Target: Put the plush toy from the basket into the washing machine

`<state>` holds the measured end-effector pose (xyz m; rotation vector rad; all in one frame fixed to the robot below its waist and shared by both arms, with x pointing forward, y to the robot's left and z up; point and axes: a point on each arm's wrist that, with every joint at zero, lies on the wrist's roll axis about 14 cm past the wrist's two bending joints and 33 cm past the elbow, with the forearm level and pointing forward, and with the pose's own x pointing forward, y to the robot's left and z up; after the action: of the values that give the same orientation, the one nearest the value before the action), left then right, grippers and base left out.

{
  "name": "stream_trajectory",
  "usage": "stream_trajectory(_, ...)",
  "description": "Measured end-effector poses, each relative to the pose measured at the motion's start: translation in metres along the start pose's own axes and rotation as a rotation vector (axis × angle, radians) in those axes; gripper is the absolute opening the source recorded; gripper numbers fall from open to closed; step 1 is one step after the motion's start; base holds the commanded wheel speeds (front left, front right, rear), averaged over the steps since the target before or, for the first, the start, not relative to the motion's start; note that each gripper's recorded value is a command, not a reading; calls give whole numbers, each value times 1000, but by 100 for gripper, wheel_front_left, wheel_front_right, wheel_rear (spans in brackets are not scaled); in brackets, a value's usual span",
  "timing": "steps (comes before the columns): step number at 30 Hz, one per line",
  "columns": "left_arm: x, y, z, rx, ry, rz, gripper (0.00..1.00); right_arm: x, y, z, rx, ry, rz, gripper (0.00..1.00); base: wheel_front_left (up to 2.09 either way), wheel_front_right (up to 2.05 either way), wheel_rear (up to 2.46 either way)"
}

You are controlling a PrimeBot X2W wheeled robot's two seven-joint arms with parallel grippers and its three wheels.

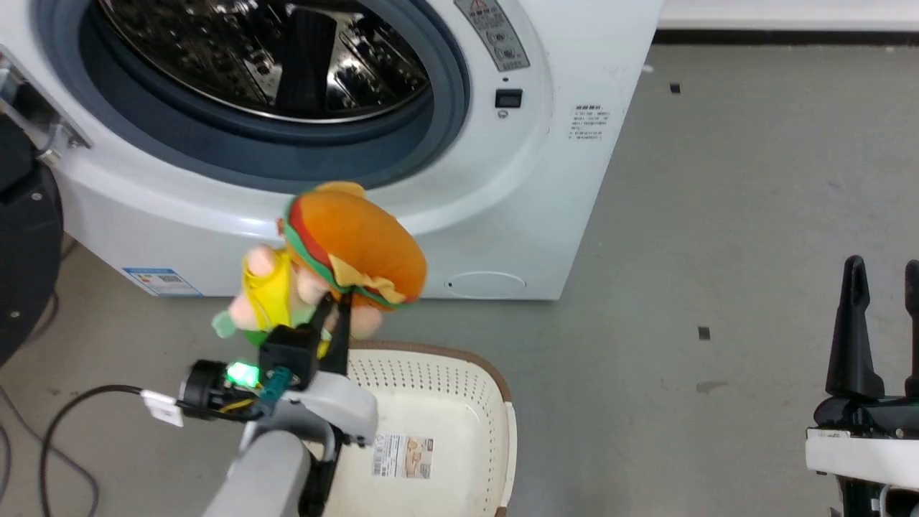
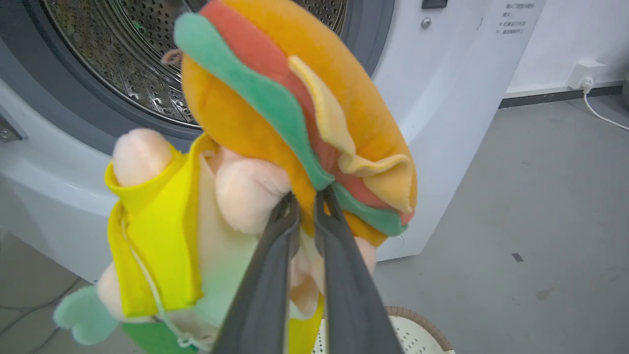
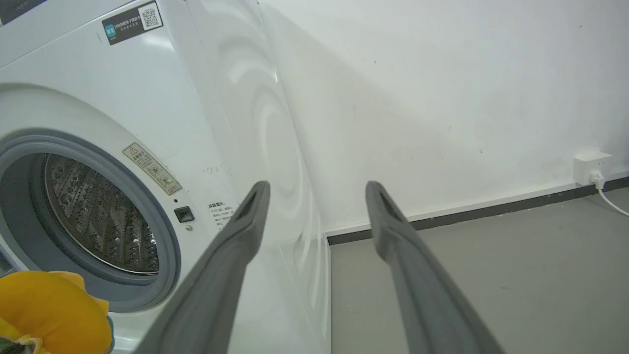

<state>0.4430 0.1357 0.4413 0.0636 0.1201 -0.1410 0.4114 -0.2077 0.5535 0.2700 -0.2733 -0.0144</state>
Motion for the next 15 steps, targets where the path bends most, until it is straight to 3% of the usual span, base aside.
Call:
stream_trajectory(5, 22, 22, 4, 10, -20, 49, 0, 4, -7, -15, -7, 32, -17, 100, 0, 0, 0)
stream_trajectory(15, 115, 63, 28, 60, -112, 113, 0, 25, -29, -48, -24, 77, -65, 100, 0, 0, 0)
